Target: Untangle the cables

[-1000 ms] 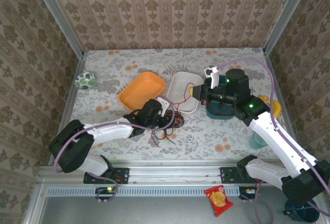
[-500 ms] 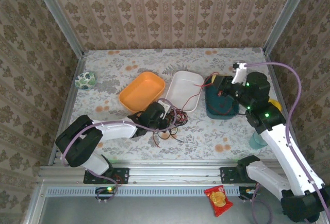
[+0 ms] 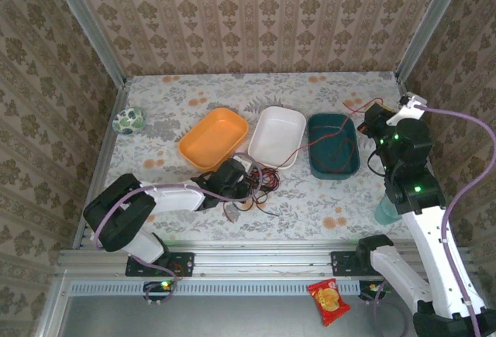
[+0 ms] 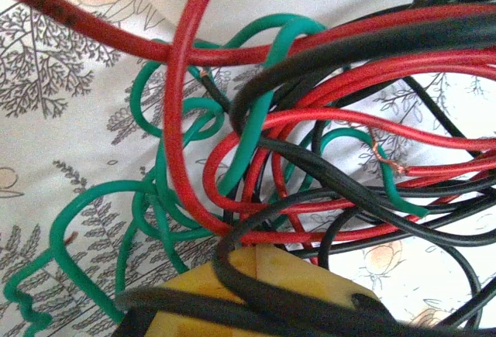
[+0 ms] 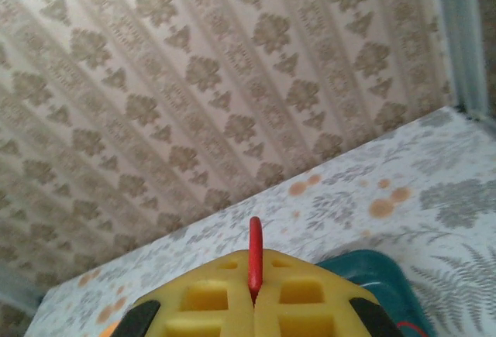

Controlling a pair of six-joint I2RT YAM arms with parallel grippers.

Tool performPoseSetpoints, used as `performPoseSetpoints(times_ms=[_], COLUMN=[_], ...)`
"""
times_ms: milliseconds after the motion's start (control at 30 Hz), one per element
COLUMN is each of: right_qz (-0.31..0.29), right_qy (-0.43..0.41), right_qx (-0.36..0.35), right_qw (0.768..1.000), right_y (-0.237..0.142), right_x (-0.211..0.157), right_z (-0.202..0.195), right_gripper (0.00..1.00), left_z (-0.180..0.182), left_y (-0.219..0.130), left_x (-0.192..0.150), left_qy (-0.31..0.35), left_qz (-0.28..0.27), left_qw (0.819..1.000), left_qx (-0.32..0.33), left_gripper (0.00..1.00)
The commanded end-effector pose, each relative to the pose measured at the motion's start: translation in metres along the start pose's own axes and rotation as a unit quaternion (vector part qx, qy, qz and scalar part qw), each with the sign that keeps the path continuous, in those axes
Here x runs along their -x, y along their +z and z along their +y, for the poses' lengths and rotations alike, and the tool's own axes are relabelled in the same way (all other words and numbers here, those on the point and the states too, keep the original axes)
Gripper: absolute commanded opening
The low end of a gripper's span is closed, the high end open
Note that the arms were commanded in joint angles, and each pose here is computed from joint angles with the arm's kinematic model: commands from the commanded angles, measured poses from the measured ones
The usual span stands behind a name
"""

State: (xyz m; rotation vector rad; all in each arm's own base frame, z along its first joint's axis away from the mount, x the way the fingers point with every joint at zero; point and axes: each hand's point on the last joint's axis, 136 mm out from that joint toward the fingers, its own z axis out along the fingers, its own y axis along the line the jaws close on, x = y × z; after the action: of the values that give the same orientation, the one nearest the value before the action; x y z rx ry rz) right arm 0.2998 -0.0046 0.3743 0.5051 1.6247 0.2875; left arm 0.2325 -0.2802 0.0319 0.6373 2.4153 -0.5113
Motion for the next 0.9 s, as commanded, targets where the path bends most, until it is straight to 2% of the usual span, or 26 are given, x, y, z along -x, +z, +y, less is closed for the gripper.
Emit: performPoseSetpoints(times_ms=[0,267,367,533,633,733,867], right_qz=[-0.03,-0.047,-0.022,0.013,0.057,0.109,0.149], right_qy=[0.007,0.019,0.004,-0.021,-0.024,-0.01,0.003], right_qx=[-0.016,0.139,0.153,0.108,0.1,0.091,0.057], right_qw=[0.999,0.989,0.988,0.994,0.993,0.99,0.987], right_y=[-0.001,-0.002,0.005,0.021,0.035,0.051,0.065], right_x=[0.018,0.055,0.054,0.043,0.023,-0.011,-0.062], right_z=[-0.01,0.041,0.05,0.037,0.031,0.02,-0.007], right_gripper=[0.0,0.0,0.0,0.0,0.0,0.0,0.0], left_z=[0.02,0.048,0.044,0.038,0.035,0.032,0.03], left_y=[-0.002,-0.003,-0.003,-0.005,-0.006,-0.006,-0.006], left_x=[-0.022,-0.04,-0.039,-0.027,-0.021,-0.016,-0.013], left_qy=[-0.012,-0.032,-0.025,-0.019,-0.019,-0.016,-0.014], left_qz=[0.027,0.048,0.046,0.035,0.028,0.024,0.021], left_qw=[0.999,0.992,0.992,0.993,0.994,0.994,0.995], left_qx=[0.042,0.116,0.113,0.11,0.107,0.104,0.101], left_gripper=[0.0,0.0,0.0,0.0,0.0,0.0,0.0])
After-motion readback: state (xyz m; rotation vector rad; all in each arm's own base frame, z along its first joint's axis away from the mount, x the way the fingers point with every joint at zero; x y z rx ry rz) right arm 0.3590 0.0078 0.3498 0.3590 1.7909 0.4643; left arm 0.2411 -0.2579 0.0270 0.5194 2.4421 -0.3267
